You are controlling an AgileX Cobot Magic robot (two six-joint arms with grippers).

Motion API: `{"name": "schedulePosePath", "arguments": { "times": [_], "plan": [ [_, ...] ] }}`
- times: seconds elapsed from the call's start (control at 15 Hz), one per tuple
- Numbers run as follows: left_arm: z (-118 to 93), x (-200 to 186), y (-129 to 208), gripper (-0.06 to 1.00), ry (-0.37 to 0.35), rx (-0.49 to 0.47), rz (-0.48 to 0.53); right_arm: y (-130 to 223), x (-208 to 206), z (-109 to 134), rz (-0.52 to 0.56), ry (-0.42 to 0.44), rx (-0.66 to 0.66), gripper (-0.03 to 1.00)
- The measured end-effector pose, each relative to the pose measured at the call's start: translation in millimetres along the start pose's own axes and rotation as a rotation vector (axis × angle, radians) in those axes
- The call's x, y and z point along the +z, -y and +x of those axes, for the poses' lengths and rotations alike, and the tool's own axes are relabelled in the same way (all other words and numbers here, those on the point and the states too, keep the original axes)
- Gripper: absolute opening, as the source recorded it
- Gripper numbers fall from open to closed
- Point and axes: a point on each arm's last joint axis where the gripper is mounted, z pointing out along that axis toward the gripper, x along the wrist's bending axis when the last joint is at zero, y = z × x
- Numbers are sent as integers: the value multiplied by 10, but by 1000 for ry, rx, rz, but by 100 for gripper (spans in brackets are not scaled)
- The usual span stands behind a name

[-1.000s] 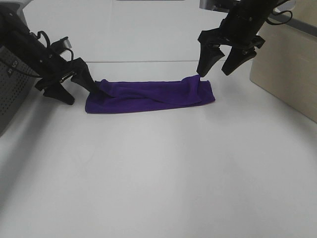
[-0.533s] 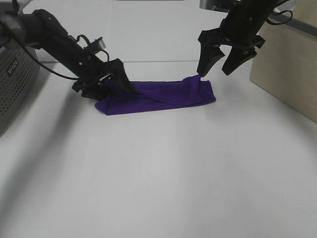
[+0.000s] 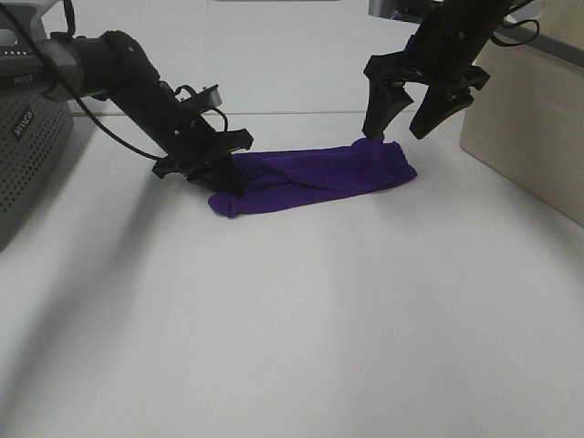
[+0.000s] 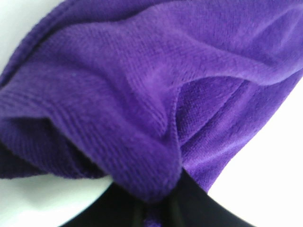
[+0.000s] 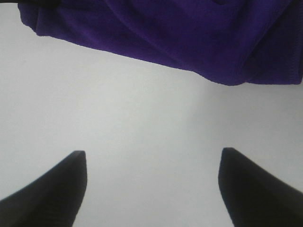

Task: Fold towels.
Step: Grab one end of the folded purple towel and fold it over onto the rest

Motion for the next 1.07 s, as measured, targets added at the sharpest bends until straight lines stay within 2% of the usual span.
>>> {"name": "schedulePosePath", "arguments": {
  "times": [0.07,0.2,0.33,0.4,0.53,0.67,0.8,0.93,1.0,1.07],
  "plan": [
    [50,-147,-19,4,-90,76,50,-1,-53,18,-11,3,13,76],
    [242,-451,-84,4,-182,99,48,3,-194,62,-38,14,1,76],
    [327,-790,-167,4,-213,95,-21,11,-321,100,-62,28,-12,76],
    [268,-992,-203,4,-214,116,-62,18,-409,130,-79,33,-19,76],
    [-53,-1084,-238,4,-131,183,-105,35,-583,194,-116,40,-29,76],
    [-460,-867,-204,4,-65,260,-78,55,-722,245,-145,46,-38,76],
    [-803,-590,-156,4,-40,315,-65,73,-830,286,-168,51,-44,76],
    [-1022,-285,-122,7,-28,303,-84,96,-941,329,-191,54,-52,76],
    [-1054,-207,-121,19,-22,296,-95,100,-962,337,-196,55,-53,76],
    [-1106,-175,-124,39,4,285,-112,107,-992,349,-203,56,-56,76]
  ]
}}
